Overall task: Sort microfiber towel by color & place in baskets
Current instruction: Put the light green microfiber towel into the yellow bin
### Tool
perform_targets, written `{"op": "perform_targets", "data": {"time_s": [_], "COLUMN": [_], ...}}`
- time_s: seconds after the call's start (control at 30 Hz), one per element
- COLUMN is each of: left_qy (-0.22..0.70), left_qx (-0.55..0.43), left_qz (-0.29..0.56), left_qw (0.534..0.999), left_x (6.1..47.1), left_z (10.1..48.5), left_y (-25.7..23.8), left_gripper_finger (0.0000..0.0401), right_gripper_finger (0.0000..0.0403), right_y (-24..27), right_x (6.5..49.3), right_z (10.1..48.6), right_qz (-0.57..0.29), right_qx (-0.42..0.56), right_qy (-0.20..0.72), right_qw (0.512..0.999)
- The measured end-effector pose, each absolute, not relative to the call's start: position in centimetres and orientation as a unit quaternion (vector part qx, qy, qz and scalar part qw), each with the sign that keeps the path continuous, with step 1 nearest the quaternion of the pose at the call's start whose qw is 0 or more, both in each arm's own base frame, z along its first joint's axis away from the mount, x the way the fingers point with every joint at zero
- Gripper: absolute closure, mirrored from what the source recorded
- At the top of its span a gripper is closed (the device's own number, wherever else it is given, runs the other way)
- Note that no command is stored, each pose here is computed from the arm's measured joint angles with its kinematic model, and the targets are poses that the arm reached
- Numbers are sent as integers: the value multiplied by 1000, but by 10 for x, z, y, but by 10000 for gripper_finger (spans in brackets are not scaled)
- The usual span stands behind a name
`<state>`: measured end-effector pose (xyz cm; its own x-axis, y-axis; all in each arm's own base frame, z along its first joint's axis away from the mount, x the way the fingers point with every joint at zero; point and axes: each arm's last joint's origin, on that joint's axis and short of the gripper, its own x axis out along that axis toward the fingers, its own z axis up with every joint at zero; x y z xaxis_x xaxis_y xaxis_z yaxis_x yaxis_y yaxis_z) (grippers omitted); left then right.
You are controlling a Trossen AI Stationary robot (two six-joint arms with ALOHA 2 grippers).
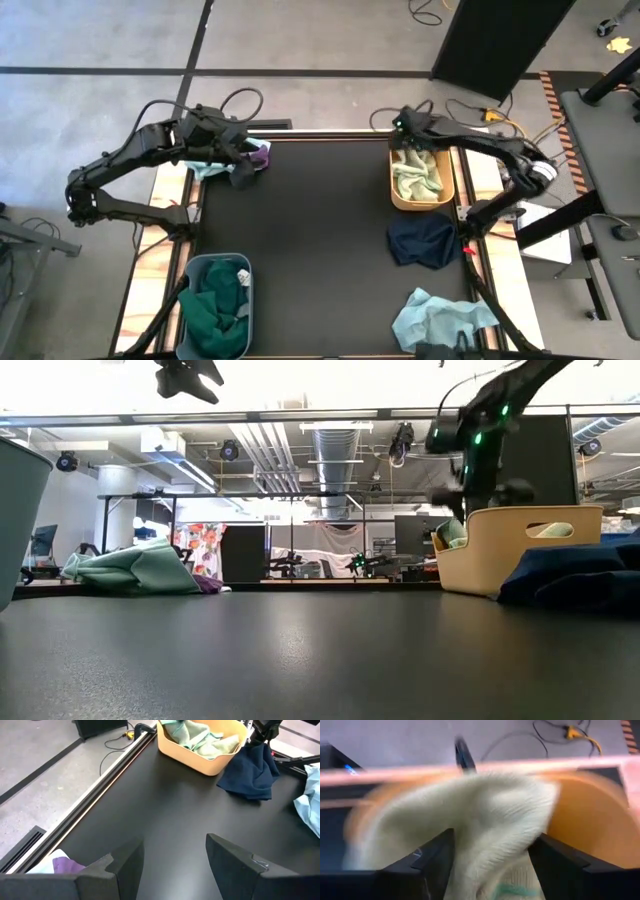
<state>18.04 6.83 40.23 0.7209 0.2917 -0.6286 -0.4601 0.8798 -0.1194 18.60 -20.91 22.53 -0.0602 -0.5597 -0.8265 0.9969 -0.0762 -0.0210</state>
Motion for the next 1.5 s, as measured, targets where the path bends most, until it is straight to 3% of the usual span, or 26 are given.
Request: {"op": "perform_targets", "data": {"time_s": [0.17,0.33,0.43,0.63,0.77,0.9,1.1,1.23,1.5], "left_qy": [315,321,321,322,323,323,321,319,320], "left_qx": [-143,-146,-146,-142,-142,-140,-135,-135,-150], "left_qz": [207,207,206,205,205,204,202,202,205], "left_qw": [915,913,913,914,913,914,915,916,913], "left_x": [179,178,178,178,177,177,177,178,175], "left_z": [402,401,401,401,401,401,402,402,402], "left_y": [68,67,66,66,66,66,66,66,64], "left_gripper_finger": [205,205,205,205,205,205,205,205,205], "right_gripper_finger": [182,175,163,136,122,118,126,138,162], "right_y": [-215,-212,-210,-203,-183,-160,-153,-170,-200], "right_x": [191,193,191,185,177,171,172,174,182], "right_z": [181,166,179,244,277,279,231,199,193], "right_qz": [-628,-575,-569,-551,-453,-403,-416,-514,-608], "right_qx": [353,377,371,354,426,477,499,439,360], "right_qy": [421,482,496,477,461,475,477,429,359], "right_qw": [551,543,540,586,633,620,591,600,610]}}
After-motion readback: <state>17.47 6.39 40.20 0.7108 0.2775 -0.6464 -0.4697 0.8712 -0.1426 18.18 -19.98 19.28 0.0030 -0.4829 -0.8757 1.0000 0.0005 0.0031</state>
